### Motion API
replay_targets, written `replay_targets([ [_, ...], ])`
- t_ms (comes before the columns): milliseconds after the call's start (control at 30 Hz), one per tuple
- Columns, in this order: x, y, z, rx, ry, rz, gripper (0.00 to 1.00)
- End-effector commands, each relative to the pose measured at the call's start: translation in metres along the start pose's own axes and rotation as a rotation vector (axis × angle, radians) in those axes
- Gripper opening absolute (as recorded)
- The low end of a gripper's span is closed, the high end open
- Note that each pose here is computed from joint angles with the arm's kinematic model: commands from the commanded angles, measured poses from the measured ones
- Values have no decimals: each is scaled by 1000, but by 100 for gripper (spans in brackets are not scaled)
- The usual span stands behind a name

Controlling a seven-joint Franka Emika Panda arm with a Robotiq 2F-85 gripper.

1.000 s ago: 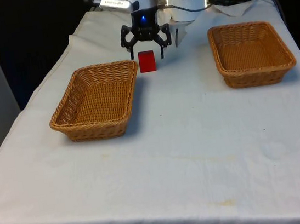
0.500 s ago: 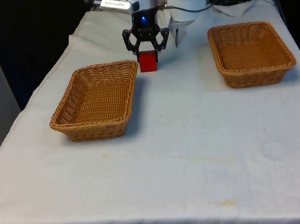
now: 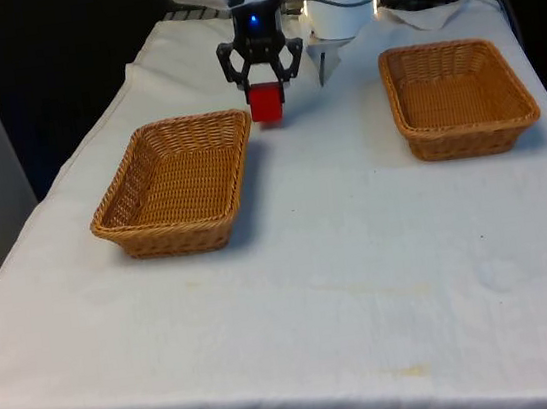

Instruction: Pick up the red cube and place it into the right basket.

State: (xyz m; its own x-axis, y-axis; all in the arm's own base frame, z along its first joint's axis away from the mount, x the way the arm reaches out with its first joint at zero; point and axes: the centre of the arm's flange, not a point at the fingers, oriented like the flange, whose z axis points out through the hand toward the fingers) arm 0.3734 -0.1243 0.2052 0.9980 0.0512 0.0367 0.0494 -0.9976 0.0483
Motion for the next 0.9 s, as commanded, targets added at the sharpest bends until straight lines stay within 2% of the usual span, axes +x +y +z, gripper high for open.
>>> replay_targets([
  [0,2,5,-2,-6,-6,1,3],
  [100,3,9,-9,2,1,7,3],
  [133,1,3,-7,12,8,5,3],
  [167,4,10,-12,6,4,9,3],
  [267,6,15,-21,16,12,15,3],
  [433,7,20,-31,31,22,25,3],
  [467,5,15,-29,39,30,26,3],
  [500,8,21,-33,33,24,26,3],
  [767,14,31,-52,55,39,41,3],
  [800,14,29,-53,65,49,42,3],
  [867,16,33,-55,59,40,43,3],
])
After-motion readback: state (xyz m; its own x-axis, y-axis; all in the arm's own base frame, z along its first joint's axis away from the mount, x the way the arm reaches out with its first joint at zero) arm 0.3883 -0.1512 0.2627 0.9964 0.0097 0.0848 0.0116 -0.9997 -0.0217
